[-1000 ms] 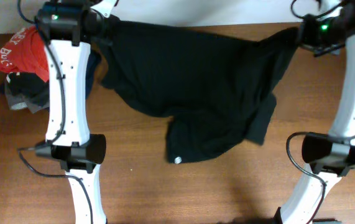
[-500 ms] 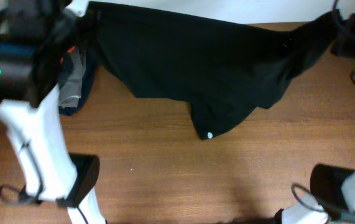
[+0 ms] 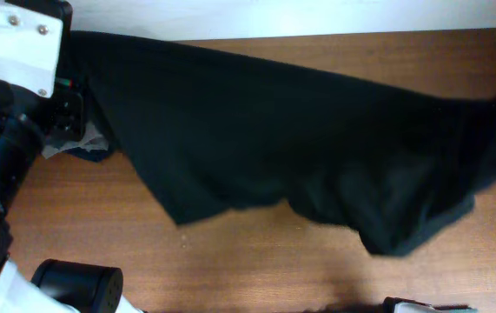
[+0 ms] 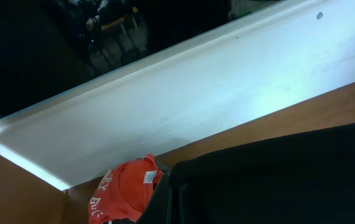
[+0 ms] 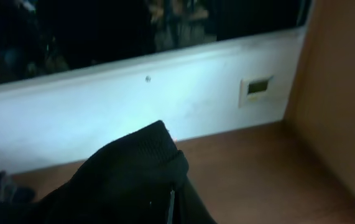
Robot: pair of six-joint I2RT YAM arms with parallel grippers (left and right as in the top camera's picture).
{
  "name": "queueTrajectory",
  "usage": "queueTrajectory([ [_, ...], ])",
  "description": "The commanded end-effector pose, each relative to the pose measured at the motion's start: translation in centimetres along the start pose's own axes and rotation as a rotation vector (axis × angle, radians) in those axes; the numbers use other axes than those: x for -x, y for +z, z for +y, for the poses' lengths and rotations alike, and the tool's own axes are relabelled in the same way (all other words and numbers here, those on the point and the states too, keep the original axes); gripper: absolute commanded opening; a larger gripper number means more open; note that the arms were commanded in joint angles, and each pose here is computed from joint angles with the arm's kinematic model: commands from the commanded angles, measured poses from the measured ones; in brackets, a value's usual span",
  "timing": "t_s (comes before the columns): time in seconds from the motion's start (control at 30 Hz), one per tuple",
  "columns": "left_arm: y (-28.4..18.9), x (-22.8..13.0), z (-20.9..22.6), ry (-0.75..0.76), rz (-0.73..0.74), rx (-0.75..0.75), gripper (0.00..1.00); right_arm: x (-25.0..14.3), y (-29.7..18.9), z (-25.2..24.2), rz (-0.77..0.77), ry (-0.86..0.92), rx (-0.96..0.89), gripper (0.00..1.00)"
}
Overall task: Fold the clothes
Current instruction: 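Lift the shirt with both grippers and shake it out flat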
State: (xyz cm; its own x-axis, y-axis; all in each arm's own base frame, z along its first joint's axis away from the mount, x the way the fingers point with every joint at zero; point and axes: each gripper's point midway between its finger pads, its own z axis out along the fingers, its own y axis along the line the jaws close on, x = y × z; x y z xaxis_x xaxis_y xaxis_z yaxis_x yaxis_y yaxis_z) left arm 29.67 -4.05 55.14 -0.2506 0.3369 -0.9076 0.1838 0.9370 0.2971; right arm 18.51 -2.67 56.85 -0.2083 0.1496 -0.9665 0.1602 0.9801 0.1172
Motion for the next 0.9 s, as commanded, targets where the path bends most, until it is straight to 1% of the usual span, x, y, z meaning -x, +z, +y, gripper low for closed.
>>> queueTrajectory([
  [0.0, 1.8, -1.0, 0.5, -0.011, 0.062, 0.03, 0.01, -0.2, 0.9, -2.2, 0.021, -0.014, -0.119, 0.04],
  [0.1, 3.9, -1.9, 0.0, -0.005, 0.122, 0.012, 0.01, -1.2, 2.9, -2.3, 0.093, -0.022, -0.116, 0.04],
  [0.23, 7.6, -3.7, -0.8, 0.004, 0.215, -0.016, 0.01, -3.6, 7.0, -2.5, 0.239, -0.035, -0.1, 0.04],
  [0.3, 10.5, -5.0, -1.4, 0.011, 0.279, -0.035, 0.0, -5.8, 10.5, -2.5, 0.358, -0.061, -0.065, 0.04],
  [0.4, 13.6, -7.0, -2.3, 0.019, 0.355, -0.058, 0.01, -8.2, 14.2, -3.0, 0.477, -0.055, -0.067, 0.04],
  [0.57, 19.5, -11.0, -3.9, 0.032, 0.484, -0.096, 0.01, -13.3, 21.4, -3.7, 0.689, -0.04, -0.046, 0.04],
  [0.67, 22.9, -13.3, -4.9, 0.038, 0.543, -0.113, 0.01, -16.2, 25.3, -3.8, 0.78, -0.03, -0.012, 0.04],
  [0.87, 30.3, -18.7, -7.2, 0.047, 0.635, -0.145, 0.01, -22.5, 33.5, -4.6, 0.908, -0.009, 0.008, 0.04],
])
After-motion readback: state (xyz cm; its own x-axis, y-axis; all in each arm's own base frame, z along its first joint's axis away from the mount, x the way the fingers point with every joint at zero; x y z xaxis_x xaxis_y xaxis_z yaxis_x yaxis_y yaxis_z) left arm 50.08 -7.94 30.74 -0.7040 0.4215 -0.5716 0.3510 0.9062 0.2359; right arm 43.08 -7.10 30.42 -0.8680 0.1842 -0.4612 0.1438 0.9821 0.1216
